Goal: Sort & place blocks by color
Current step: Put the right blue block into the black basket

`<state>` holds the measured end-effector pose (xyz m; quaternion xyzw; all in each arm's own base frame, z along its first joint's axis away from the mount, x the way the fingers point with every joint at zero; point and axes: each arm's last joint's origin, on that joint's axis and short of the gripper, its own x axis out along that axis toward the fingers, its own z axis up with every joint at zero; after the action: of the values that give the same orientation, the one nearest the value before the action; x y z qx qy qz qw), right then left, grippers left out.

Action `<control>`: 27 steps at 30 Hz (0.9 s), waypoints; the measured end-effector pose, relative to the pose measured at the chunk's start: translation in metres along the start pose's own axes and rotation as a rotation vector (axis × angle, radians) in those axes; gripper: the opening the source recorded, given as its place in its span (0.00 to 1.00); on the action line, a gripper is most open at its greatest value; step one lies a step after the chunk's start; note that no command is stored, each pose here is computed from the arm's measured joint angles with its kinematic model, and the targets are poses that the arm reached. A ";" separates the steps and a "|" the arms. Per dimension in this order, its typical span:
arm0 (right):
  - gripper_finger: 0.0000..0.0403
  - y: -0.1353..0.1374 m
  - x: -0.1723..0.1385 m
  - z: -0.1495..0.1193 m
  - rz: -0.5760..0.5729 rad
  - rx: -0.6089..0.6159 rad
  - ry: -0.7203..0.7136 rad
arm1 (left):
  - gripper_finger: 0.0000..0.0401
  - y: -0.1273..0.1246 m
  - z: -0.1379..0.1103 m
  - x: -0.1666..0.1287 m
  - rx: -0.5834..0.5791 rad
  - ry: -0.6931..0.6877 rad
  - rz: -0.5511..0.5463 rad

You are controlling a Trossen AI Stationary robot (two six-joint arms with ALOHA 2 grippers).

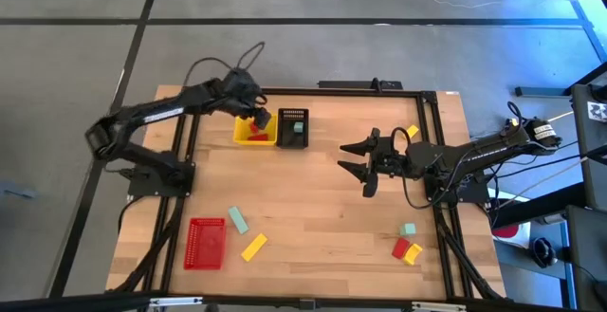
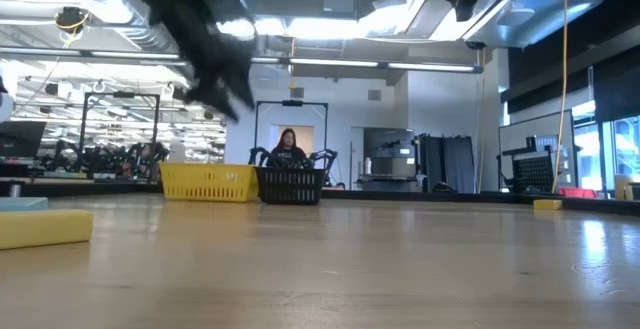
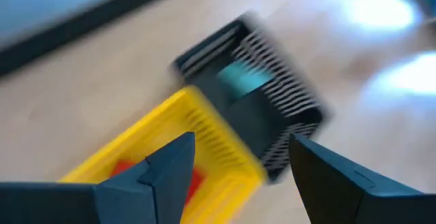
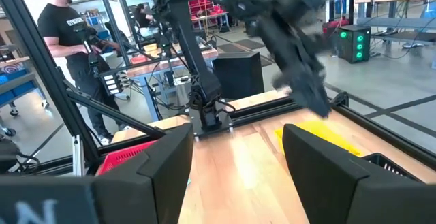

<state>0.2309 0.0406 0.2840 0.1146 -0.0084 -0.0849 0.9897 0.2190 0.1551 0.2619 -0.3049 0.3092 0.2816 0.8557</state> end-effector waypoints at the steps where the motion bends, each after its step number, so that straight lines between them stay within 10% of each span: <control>1: 0.57 0.000 0.000 0.000 0.001 0.003 -0.004 | 0.57 -0.008 0.001 -0.011 0.027 -0.046 -0.031; 14: 0.57 -0.001 0.000 0.003 -0.029 0.059 -0.030 | 0.57 -0.072 -0.082 -0.102 0.231 -0.688 -0.557; 27: 0.57 -0.001 0.000 0.003 -0.028 0.065 -0.032 | 0.57 -0.073 -0.096 -0.112 0.247 -0.789 -0.580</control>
<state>0.2307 0.0393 0.2865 0.1452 -0.0256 -0.1004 0.9840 0.1607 0.0073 0.3057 -0.1450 -0.1040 0.0873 0.9801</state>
